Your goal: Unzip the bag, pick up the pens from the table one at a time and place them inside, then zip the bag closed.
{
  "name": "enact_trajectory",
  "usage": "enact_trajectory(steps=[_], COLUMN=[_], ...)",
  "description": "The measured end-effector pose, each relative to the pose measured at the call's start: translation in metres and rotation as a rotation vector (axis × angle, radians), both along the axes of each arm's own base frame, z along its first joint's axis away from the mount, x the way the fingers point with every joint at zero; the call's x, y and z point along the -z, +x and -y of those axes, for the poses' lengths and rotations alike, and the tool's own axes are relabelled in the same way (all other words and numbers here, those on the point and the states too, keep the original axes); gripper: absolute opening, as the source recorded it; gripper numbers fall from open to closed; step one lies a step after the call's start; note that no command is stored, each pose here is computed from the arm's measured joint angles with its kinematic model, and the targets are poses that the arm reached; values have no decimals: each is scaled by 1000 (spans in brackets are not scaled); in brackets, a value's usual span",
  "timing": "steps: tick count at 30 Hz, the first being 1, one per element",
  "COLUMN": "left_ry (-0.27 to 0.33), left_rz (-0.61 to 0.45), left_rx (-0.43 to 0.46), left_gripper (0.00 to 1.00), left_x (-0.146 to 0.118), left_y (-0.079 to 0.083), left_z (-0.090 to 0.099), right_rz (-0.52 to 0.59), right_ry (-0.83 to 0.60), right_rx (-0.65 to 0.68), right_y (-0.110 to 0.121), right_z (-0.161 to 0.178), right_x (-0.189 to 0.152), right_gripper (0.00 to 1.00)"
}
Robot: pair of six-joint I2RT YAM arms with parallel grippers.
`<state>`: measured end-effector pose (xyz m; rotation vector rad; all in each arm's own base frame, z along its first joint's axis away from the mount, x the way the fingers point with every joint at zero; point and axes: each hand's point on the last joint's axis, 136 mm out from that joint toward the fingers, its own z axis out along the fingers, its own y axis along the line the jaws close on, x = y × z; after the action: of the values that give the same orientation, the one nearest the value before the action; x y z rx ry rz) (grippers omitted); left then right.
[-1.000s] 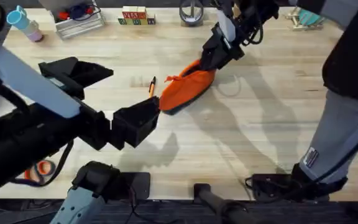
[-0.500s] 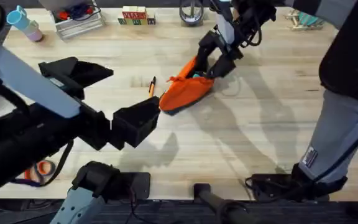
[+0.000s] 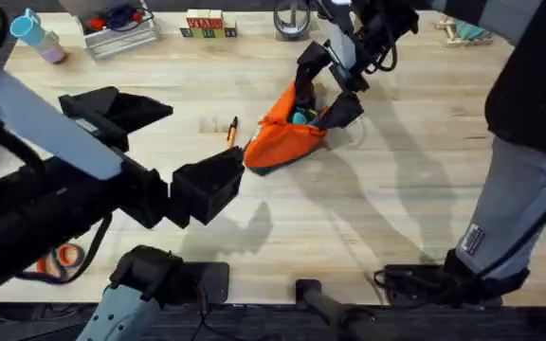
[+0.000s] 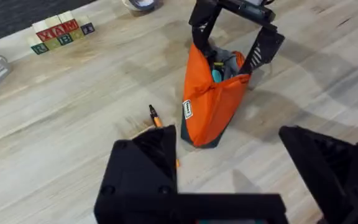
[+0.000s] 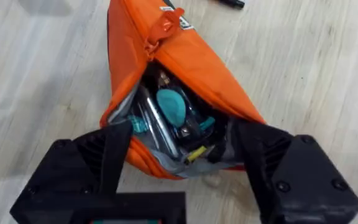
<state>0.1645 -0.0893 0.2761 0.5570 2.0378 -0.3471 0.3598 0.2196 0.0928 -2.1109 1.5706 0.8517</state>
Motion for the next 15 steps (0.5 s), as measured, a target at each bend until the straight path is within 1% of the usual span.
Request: enact_trajectory(steps=[9,15], left_ry=[0,0], left_rz=[0,0], left_rx=[0,0], left_gripper=[995,995], left_x=[0,0], left_y=[0,0], left_z=[0,0], right_rz=[-46,-58], right_ry=[-7,-10], right_rx=[51,60], right_y=[-1,-2], right_z=[-1,-2], right_x=[-1,-3], right_gripper=[996,996])
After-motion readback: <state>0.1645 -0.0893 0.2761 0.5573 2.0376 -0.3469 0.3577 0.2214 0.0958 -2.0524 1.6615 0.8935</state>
